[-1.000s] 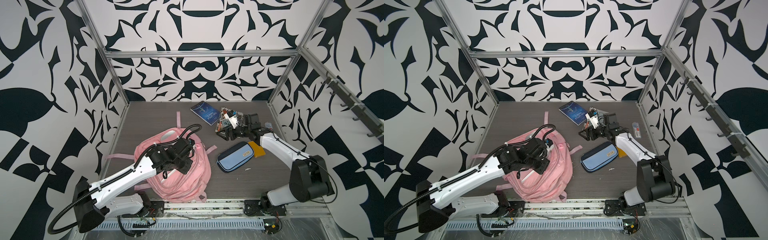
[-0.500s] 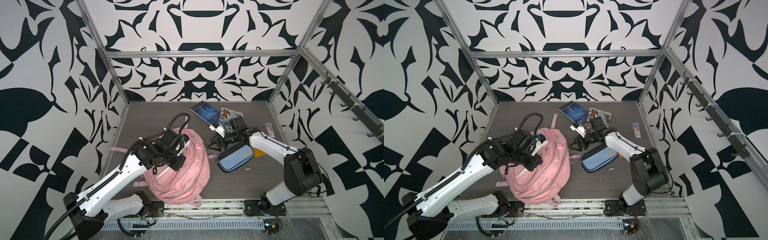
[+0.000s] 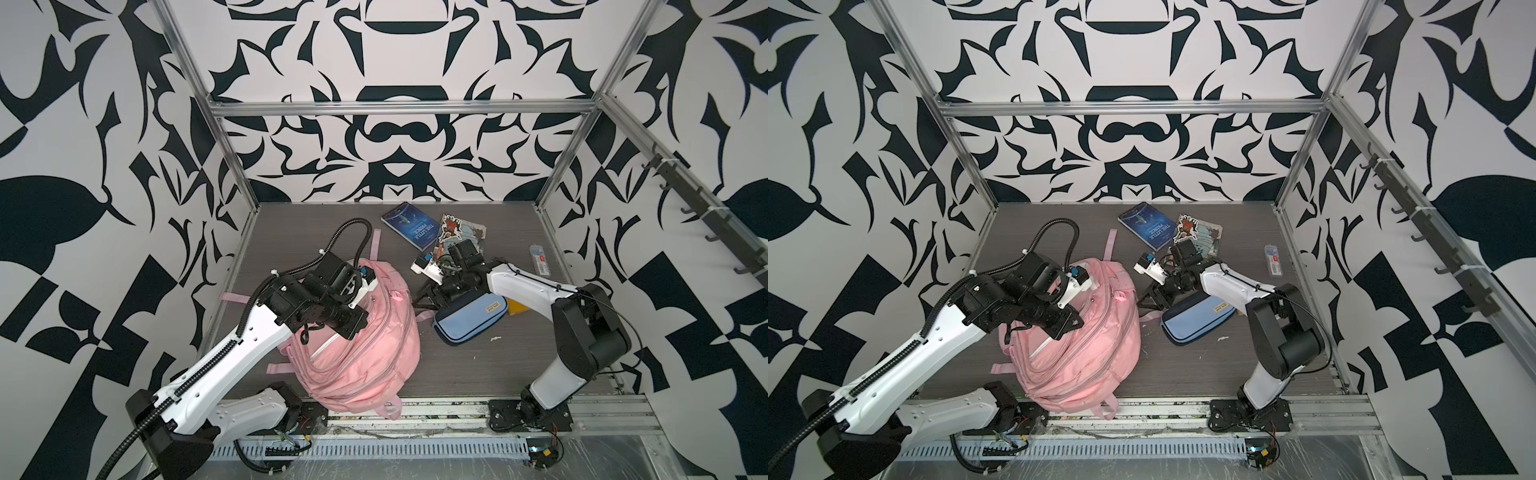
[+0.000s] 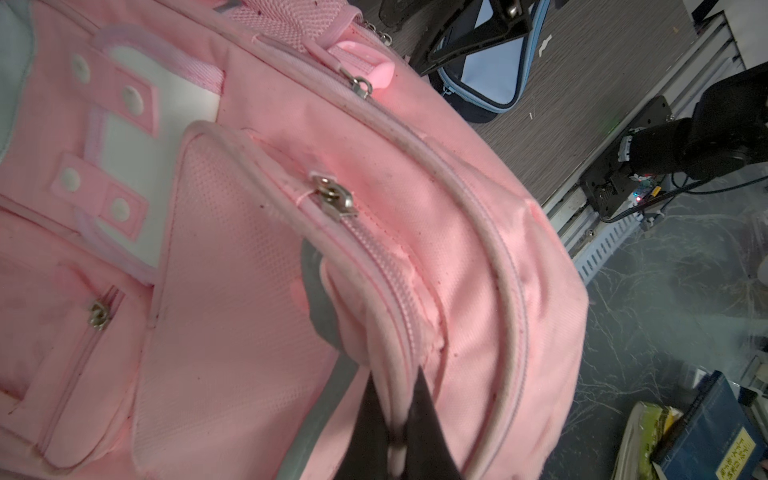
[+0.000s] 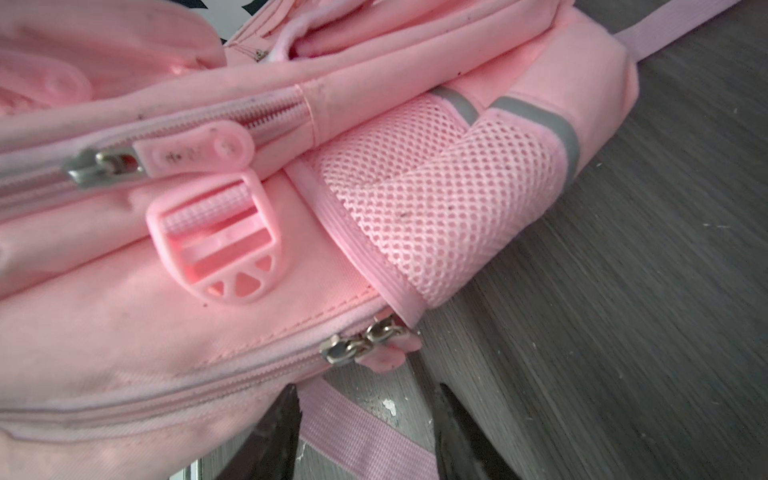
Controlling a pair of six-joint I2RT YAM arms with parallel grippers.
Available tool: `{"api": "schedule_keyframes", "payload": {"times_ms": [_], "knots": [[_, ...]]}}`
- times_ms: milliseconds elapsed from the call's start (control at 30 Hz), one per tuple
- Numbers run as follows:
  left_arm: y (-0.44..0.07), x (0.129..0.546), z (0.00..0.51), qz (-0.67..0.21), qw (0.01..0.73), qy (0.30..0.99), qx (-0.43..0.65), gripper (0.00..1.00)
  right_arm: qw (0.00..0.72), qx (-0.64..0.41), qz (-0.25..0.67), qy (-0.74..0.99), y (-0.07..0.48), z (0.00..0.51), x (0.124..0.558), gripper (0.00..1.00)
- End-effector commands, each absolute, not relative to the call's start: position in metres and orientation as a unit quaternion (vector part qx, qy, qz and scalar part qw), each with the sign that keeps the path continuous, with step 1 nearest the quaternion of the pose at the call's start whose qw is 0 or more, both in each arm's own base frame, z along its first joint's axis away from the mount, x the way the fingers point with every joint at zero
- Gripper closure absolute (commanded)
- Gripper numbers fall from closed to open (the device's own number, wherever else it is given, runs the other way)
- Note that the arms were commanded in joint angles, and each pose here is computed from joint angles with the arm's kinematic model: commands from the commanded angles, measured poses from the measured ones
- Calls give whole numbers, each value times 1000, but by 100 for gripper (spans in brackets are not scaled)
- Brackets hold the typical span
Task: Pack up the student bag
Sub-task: 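Grasp the backpack's side zipper with the right gripper while the left holds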
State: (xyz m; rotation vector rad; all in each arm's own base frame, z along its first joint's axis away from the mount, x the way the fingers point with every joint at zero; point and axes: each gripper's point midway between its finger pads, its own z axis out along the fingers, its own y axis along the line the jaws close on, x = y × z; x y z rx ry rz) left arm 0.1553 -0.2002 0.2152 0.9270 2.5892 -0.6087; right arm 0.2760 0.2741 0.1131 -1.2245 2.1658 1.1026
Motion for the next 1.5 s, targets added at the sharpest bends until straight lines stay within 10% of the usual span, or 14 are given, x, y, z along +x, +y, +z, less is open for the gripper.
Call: {"api": "schedule_keyframes", "payload": {"times_ms": [0,833,1267,1467], "knots": [[-210,154,237,-247,180,890,338,100,223,-453,389,771,275,119,281,48],[-217,151,235,-275,157,886,337,100,234,-464,380,765,299,104,293,60],[-212,153,225,-272,152,894,323,100,255,-465,339,777,289,98,297,99],[-207,158,221,-271,158,897,311,100,276,-464,299,787,278,102,303,100]]}}
